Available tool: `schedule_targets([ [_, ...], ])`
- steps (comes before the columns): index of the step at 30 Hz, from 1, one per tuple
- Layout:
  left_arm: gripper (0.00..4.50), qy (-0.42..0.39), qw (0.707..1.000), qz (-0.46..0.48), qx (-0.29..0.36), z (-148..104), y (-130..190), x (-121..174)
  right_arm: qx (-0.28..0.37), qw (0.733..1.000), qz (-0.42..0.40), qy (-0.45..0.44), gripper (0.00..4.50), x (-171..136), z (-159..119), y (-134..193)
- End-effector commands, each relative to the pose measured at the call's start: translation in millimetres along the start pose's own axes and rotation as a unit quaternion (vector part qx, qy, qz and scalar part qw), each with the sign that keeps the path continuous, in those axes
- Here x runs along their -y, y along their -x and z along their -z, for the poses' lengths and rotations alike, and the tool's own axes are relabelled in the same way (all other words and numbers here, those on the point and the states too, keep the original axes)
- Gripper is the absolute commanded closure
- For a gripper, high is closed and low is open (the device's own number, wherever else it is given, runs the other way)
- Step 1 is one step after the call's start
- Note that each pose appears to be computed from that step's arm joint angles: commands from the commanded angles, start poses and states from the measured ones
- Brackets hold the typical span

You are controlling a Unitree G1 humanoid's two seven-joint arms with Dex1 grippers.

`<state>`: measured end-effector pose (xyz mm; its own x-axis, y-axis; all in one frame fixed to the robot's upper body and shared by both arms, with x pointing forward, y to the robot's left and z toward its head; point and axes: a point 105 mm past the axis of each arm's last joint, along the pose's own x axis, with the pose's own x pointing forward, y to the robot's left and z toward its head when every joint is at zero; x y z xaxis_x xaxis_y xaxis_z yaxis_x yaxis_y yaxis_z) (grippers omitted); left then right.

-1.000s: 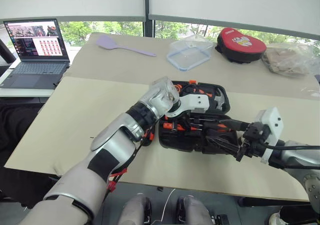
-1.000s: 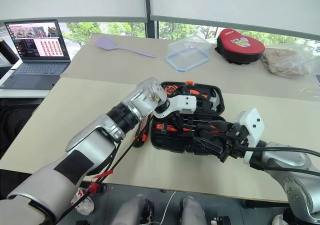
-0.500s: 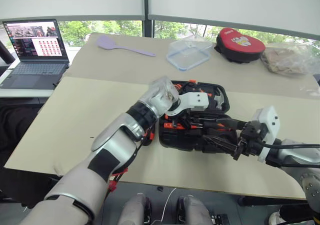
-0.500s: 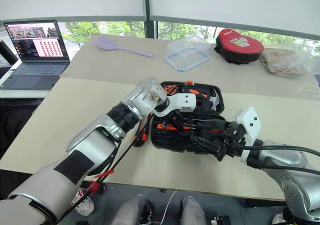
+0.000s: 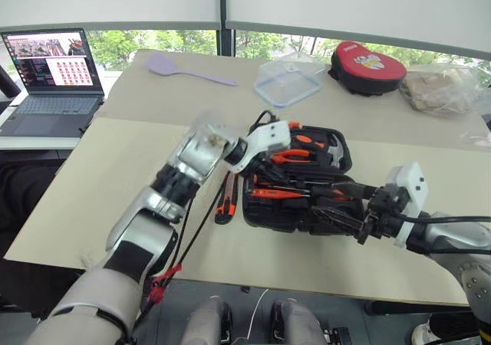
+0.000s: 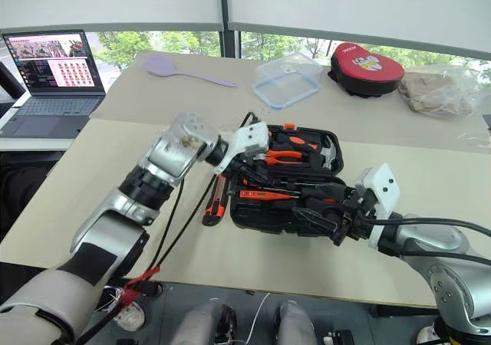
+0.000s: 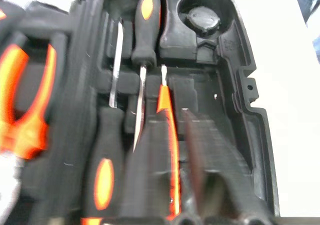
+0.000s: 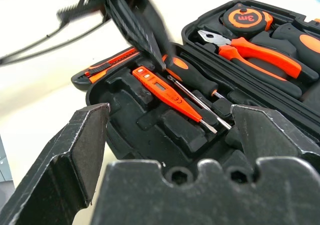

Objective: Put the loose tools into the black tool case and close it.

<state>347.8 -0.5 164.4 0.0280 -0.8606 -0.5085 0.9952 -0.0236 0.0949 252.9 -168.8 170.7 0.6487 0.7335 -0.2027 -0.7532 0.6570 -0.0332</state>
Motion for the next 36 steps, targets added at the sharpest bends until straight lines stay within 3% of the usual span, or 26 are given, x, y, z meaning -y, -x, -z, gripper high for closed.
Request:
schedule_targets([
  [1,4.46,-0.019,0.996,-0.034,0.078,-10,4,-3,0.011,1.000,-0.004,0.017,0.00,-2,-11,2],
  [9,4.46,-0.030,0.994,-0.056,0.087,15,-9,2,0.009,1.000,-0.010,0.014,0.00,-3,-11,1],
  [21,4.46,-0.054,0.997,-0.057,0.012,54,-16,1,0.007,1.000,-0.014,0.011,0.00,-5,-11,-1],
  [28,4.46,-0.063,0.996,-0.064,-0.002,65,-14,-1,0.008,1.000,-0.012,0.009,0.00,-5,-11,-2],
  [31,4.46,-0.051,0.995,-0.085,0.013,60,-8,-8,0.009,1.000,-0.013,0.009,0.00,-4,-11,-2],
  [35,4.46,-0.044,0.989,-0.113,0.086,18,33,-12,0.014,1.000,-0.018,0.017,0.00,-3,-16,-5],
  [36,4.23,-0.034,0.987,-0.117,0.109,7,45,-9,0.015,1.000,-0.020,0.019,0.00,-3,-17,-6],
])
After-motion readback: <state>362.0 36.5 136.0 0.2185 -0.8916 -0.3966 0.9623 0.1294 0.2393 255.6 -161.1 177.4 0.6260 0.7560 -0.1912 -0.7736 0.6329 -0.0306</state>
